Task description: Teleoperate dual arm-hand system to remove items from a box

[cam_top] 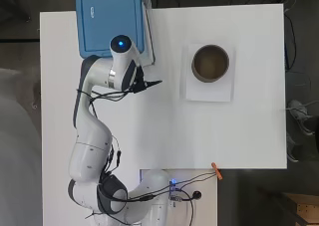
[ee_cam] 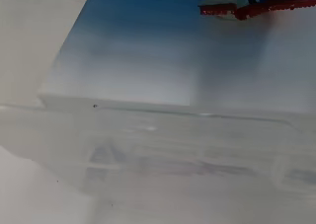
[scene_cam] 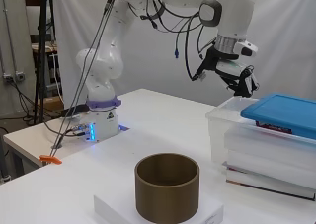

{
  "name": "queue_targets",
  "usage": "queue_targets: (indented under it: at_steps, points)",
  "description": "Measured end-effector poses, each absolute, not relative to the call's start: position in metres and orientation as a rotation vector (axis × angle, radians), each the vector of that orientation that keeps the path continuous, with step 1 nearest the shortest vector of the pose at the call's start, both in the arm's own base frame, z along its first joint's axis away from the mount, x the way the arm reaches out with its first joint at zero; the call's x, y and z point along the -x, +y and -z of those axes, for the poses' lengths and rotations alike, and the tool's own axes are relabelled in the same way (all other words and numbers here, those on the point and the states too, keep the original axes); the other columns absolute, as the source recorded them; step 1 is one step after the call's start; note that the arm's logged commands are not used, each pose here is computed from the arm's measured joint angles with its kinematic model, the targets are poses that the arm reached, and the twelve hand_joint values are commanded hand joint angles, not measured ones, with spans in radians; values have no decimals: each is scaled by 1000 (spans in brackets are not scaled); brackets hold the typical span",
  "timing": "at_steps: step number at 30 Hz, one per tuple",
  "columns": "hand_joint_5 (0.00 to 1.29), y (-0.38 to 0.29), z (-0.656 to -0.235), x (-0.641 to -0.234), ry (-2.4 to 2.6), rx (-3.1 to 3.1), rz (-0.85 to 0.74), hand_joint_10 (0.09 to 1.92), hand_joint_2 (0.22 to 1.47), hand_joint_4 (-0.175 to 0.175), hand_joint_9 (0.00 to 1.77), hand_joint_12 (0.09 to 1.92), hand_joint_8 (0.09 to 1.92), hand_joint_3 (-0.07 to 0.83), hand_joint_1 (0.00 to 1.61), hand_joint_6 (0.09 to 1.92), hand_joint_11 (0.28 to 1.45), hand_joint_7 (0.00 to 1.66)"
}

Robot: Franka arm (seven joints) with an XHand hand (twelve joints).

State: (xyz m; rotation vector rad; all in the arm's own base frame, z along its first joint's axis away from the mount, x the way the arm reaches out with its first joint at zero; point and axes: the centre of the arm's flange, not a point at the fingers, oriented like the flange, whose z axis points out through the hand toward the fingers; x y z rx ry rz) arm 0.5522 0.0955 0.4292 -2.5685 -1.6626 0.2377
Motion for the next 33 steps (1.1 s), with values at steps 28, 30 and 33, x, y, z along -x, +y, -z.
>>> queue_targets:
  at_steps: [28,30,33]
  points:
    - [872,57,-388,-567,-1551,2618,-349,1912,1169,175,1362,1730,1918,1,969,1157,869,1182]
    - [870,58,-398,-593,-1538,2666,-339,1918,1170,175,1367,1728,1920,1,968,1161,873,1185]
    - [869,63,-406,-626,-1530,2718,-325,1920,1170,175,1369,1728,1920,1,968,1163,874,1186]
